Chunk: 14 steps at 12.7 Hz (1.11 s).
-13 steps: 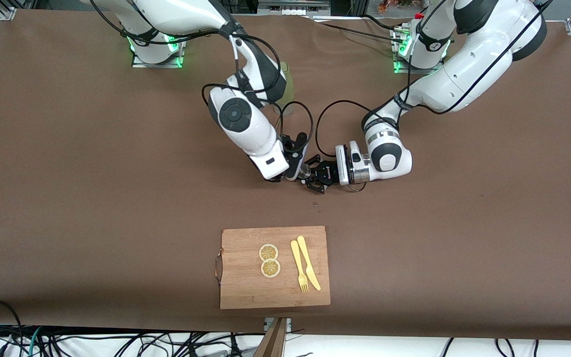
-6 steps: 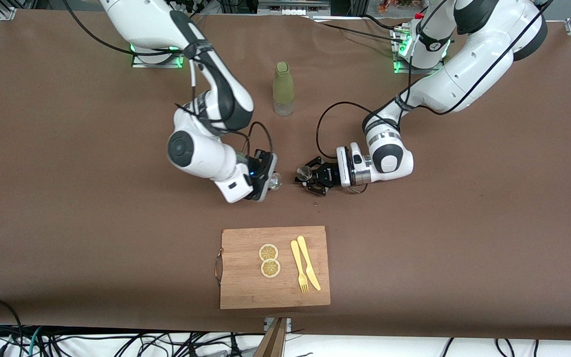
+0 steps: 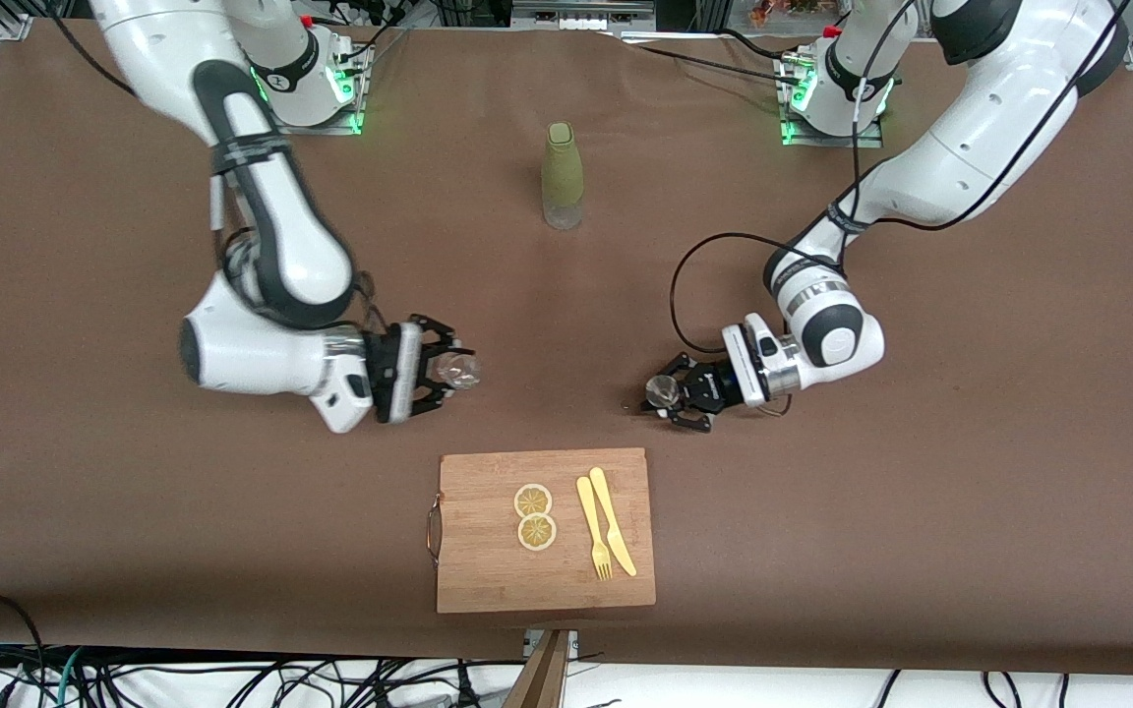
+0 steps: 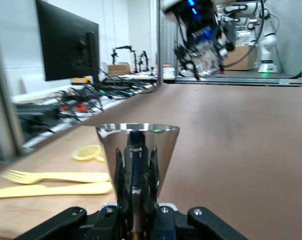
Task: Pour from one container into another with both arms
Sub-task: 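Upright the beaker with the right gripper while the left gripper withdraws the jigger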
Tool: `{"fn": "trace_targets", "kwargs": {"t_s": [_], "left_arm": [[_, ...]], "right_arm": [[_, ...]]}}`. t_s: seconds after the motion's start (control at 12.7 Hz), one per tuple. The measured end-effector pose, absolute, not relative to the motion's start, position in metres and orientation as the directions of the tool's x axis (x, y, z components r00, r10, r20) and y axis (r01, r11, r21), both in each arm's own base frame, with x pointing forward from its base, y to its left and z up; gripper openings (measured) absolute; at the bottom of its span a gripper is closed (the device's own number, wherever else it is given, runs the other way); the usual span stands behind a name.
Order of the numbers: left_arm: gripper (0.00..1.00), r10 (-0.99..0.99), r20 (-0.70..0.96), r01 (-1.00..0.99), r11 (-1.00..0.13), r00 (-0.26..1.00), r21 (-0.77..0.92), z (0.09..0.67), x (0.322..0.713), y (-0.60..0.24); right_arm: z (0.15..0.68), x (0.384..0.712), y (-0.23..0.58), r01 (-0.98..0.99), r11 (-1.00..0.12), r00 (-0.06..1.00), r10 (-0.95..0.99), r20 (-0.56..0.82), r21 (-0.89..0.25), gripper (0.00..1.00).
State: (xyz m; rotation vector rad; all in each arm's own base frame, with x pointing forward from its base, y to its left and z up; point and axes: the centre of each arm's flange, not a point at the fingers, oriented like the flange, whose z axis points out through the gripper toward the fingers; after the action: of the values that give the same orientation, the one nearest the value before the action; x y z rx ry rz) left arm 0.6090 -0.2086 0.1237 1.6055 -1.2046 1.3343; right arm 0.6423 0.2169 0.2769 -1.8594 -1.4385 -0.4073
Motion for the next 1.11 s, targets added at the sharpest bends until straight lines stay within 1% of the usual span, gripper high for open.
{"fn": "trace_targets", "kwargs": {"t_s": [0.24, 0.4, 0.47, 0.63, 0.79, 0.95, 1.11], "left_arm": [[0.08, -0.255, 0.966, -0.957, -0.273, -0.030, -0.102, 0.154, 0.634, -0.140], [0.08, -0.257, 0.966, -0.965, -0.241, -0.038, -0.102, 0.166, 0.642, -0.077], [0.08, -0.233, 0.972, -0.971, -0.227, -0.020, -0.074, 0.165, 0.640, -0.043], [0.08, -0.172, 0.984, -0.981, -0.196, 0.041, 0.006, 0.153, 0.624, 0.017], [0.08, -0.140, 0.985, -0.981, -0.176, 0.105, 0.079, 0.144, 0.604, 0.068], [0.08, -0.159, 0.975, -0.978, -0.162, 0.158, 0.132, 0.138, 0.586, 0.114], [0.08, -0.219, 0.959, -0.976, -0.162, 0.179, 0.145, 0.138, 0.574, 0.156]], "right_arm": [[0.257, 0.638, 0.136, 0.942, 0.025, 0.239, 0.649, 0.722, -0.334, 0.49], [0.234, 0.622, 0.091, 0.953, 0.111, 0.161, 0.607, 0.778, -0.283, 0.49], [0.219, 0.611, 0.069, 0.957, 0.146, 0.121, 0.583, 0.803, -0.250, 0.49], [0.188, 0.588, 0.036, 0.962, 0.193, 0.057, 0.543, 0.838, -0.191, 0.49], [0.162, 0.572, 0.014, 0.965, 0.222, 0.006, 0.520, 0.854, -0.142, 0.49], [0.144, 0.564, -0.007, 0.966, 0.240, -0.043, 0.507, 0.861, -0.093, 0.49], [0.128, 0.557, -0.030, 0.969, 0.242, -0.074, 0.495, 0.866, -0.056, 0.49]]}}
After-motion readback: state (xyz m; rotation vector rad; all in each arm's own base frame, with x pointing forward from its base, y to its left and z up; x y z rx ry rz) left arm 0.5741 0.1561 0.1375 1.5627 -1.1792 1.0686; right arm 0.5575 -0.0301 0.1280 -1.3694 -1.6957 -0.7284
